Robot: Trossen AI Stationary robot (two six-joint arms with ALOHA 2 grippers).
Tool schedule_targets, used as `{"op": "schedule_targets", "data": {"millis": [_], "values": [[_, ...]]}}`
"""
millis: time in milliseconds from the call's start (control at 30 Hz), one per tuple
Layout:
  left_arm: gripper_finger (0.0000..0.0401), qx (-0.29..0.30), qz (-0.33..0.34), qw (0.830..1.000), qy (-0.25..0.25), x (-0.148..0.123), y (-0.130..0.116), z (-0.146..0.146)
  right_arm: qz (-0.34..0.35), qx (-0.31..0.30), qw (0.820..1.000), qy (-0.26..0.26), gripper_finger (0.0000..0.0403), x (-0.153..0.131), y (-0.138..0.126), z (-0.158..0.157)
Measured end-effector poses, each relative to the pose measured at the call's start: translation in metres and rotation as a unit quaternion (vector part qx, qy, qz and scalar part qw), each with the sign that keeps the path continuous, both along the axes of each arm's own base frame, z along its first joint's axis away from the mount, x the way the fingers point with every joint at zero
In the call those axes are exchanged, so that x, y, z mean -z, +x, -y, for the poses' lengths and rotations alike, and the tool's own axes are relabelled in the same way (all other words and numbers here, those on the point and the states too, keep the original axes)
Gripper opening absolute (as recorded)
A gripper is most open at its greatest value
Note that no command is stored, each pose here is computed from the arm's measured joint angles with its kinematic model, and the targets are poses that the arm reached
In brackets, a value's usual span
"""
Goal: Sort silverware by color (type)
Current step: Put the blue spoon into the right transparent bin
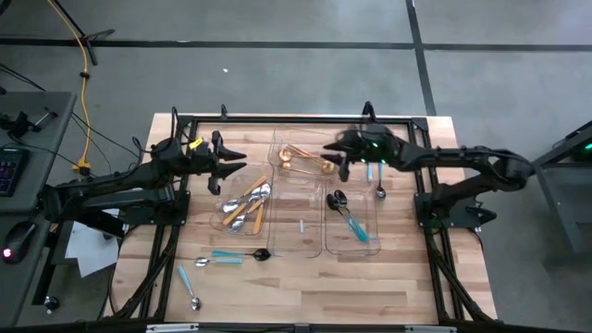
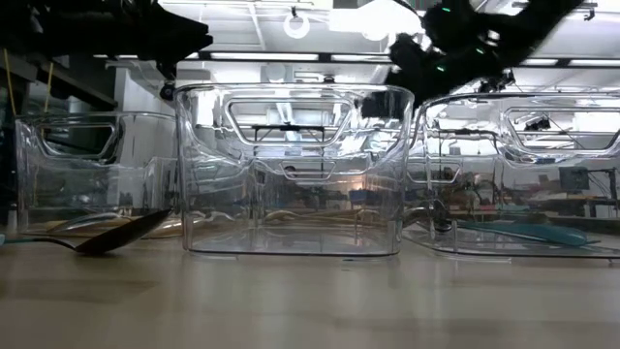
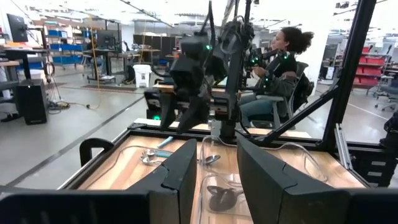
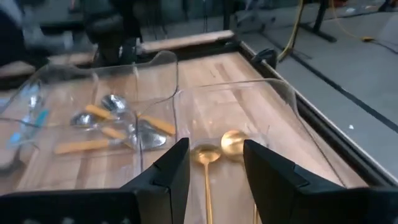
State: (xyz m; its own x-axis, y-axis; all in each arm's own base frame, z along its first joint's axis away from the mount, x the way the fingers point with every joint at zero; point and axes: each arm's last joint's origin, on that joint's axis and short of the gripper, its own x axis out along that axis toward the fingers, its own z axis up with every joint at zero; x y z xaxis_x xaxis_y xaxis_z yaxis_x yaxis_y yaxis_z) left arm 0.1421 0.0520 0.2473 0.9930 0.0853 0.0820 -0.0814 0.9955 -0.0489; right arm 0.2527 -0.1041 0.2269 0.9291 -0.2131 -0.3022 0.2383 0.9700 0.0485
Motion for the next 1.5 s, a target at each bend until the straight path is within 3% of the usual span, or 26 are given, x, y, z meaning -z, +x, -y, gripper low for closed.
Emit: {"op": "schedule_targets", "data": {"millis": [167,333,767,1500], "values": [[0.0104,-0.007,0.005,1.0,0.002,-0.001,0.0,0.0,0.105,0.025,0.993,0.036,0.0135,0.003,-0.026,-0.008],[0.0104,-0.011,0.006,1.0,0.018,-0.002,0.0,0.0,0.136,0.016,0.989,0.053,0.0135,-0.001,-0.028,-0.015],[0.0104,-0.015,0.001,0.999,0.037,0.0,0.002,-0.002,0.156,0.002,0.988,0.017,0.0135,-0.006,-0.027,-0.018],[0.0104,-0.015,0.0,0.999,0.042,0.0,0.002,-0.002,0.164,0.012,0.986,0.015,0.0135,-0.008,-0.027,-0.018]]}}
